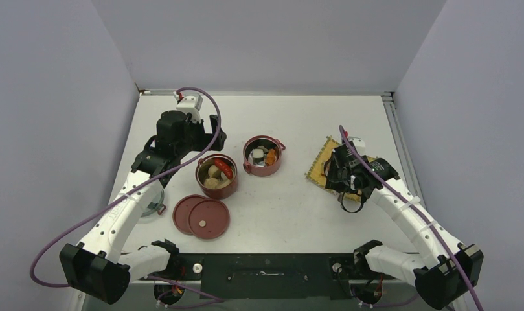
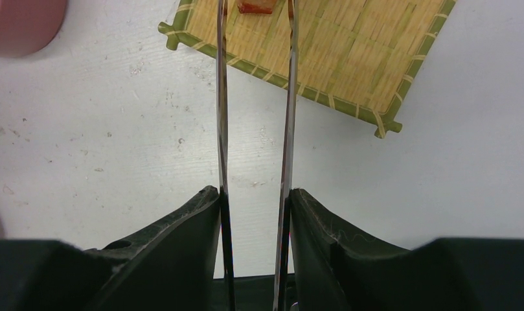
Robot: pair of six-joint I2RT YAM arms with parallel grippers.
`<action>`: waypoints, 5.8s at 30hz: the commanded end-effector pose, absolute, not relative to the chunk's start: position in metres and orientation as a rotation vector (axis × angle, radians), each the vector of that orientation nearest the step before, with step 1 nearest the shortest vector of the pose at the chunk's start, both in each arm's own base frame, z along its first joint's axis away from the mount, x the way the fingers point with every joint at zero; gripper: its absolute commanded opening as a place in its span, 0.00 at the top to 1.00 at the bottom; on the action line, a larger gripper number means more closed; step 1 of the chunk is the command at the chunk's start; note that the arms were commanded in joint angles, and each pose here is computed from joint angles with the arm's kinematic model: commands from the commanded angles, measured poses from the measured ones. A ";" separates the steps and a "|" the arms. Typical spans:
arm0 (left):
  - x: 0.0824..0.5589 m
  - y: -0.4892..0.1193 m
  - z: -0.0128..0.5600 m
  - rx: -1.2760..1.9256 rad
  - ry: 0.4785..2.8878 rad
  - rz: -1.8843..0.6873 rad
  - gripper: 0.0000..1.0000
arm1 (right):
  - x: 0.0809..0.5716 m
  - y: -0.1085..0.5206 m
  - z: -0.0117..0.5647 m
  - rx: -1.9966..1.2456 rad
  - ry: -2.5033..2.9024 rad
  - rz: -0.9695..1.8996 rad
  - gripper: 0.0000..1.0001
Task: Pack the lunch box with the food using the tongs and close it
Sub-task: Pick up the fake food from the plate, then place the fake food in the packing box, then pick up the fake food from the plate.
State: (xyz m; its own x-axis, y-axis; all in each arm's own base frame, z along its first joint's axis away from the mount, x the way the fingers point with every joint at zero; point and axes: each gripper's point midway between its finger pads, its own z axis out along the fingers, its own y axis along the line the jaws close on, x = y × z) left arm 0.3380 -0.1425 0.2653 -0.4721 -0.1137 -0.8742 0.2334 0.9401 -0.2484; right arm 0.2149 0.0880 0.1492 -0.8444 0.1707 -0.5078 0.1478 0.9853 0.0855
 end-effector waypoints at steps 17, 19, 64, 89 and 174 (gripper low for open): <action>0.340 -0.153 0.283 0.104 1.958 -0.466 0.03 | 0.218 0.096 0.143 0.199 2.566 0.001 0.61; 0.339 -0.153 0.284 0.104 1.956 -0.466 0.03 | 0.217 0.095 0.143 0.197 2.564 -0.029 0.61; 0.339 -0.150 0.288 0.100 1.943 -0.455 0.03 | 0.220 0.114 0.184 0.168 2.474 0.059 0.76; 0.344 -0.152 0.273 0.105 1.982 -0.441 0.03 | 0.267 0.266 0.215 -0.315 2.342 0.547 0.75; 0.351 -0.150 0.255 0.096 2.029 -0.402 0.03 | 0.294 0.032 0.148 0.175 2.532 0.065 0.61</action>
